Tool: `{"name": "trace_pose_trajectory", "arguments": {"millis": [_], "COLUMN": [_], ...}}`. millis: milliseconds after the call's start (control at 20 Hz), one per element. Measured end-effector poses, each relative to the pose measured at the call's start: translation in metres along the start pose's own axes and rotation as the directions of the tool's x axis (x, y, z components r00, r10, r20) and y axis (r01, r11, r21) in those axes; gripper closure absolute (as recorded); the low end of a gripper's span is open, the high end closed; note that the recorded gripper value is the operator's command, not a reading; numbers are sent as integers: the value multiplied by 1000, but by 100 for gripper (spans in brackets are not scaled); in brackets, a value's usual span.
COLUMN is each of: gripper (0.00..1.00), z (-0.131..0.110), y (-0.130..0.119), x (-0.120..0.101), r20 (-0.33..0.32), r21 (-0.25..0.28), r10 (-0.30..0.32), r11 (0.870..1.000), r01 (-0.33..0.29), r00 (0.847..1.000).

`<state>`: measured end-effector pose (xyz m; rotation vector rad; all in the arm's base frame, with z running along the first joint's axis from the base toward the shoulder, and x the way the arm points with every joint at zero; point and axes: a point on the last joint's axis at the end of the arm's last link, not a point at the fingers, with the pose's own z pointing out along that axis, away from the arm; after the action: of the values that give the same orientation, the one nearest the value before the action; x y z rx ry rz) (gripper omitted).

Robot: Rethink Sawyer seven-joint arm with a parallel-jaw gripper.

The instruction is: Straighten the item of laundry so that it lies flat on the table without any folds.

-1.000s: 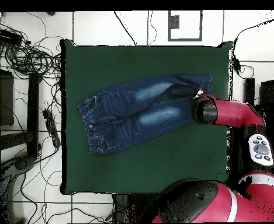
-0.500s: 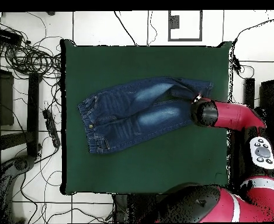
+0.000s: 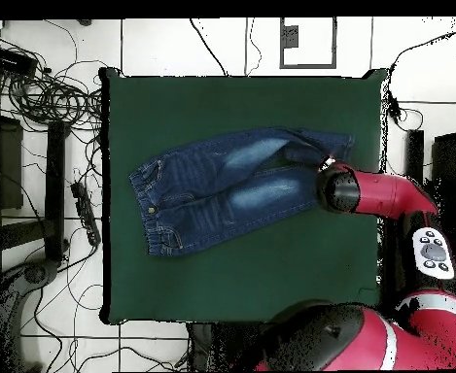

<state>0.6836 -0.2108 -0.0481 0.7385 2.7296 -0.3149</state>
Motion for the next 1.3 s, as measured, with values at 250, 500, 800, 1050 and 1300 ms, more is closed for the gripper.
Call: {"name": "trace_pose_trajectory", "arguments": {"millis": [250,500,800,1050,1300], "gripper": [0,0,0,0,0], "z": [7,13,21,25,26], "y": [-2,-4,-3,-1,-1], "x": [-7,-16,-32,-39,-40], "r20": [53,69,98,110,112], "r21": [-28,-57,-83,-93,-94], "r10": [-9,14,24,32,34], "r11": [1000,998,996,995,995], "r01": [10,-10,-16,-22,-23], "r00": [999,998,995,993,993]}}
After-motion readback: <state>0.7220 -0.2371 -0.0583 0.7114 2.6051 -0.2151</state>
